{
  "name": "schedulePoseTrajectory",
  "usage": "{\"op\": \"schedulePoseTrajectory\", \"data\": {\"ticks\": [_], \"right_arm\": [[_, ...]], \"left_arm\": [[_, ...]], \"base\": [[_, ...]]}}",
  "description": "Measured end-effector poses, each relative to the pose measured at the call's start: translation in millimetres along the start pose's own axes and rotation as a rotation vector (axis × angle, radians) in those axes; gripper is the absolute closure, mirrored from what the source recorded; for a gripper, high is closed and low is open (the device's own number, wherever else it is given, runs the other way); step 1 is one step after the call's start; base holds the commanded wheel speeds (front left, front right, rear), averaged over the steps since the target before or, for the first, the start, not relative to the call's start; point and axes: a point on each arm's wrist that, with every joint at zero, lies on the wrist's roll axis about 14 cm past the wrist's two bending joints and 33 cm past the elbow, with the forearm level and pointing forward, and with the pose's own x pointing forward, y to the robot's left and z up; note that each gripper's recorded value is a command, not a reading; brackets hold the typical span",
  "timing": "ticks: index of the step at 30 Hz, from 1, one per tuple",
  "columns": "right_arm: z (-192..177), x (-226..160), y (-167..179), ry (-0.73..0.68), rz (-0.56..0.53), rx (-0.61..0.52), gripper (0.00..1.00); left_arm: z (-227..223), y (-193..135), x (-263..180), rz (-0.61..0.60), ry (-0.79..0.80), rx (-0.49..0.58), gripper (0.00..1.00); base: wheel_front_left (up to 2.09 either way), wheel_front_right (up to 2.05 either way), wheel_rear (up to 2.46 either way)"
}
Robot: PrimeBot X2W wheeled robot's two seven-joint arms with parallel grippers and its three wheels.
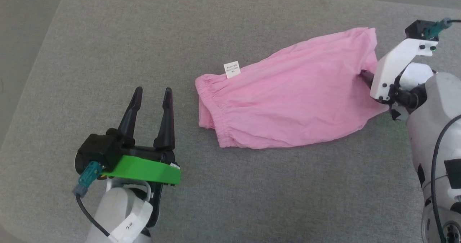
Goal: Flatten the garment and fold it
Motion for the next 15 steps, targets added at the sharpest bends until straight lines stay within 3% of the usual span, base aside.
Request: {"op": "schedulePoseTrajectory", "data": {"ticks": [2, 3, 4, 8, 15], "right_arm": [[-1.0, 1.9, 2.4, 0.024, 0.009, 0.019, 0.00], [-1.8, 2.8, 4.6, 0.039, 0.019, 0.039, 0.08], [-2.7, 3.7, 6.7, 0.055, 0.024, 0.043, 0.50], [-3.9, 5.2, 8.5, 0.080, 0.021, 0.024, 1.00], [-4.2, 1.3, 21.1, 0.053, 0.054, 0.044, 1.00]], "left_arm": [[-1.6, 0.0, -0.3, 0.000, 0.005, 0.000, 0.00], [-2.4, 0.1, -0.6, 0.000, 0.007, 0.000, 0.00], [-3.0, 0.5, -0.8, 0.000, 0.009, 0.001, 0.00], [-5.0, 1.7, -1.2, 0.003, 0.015, 0.001, 0.00], [-1.0, 2.3, -1.5, 0.006, 0.005, 0.001, 0.00]], "base": [[0.00, 0.00, 0.00], [0.00, 0.00, 0.00], [0.00, 0.00, 0.00], [0.00, 0.00, 0.00], [0.00, 0.00, 0.00]]}}
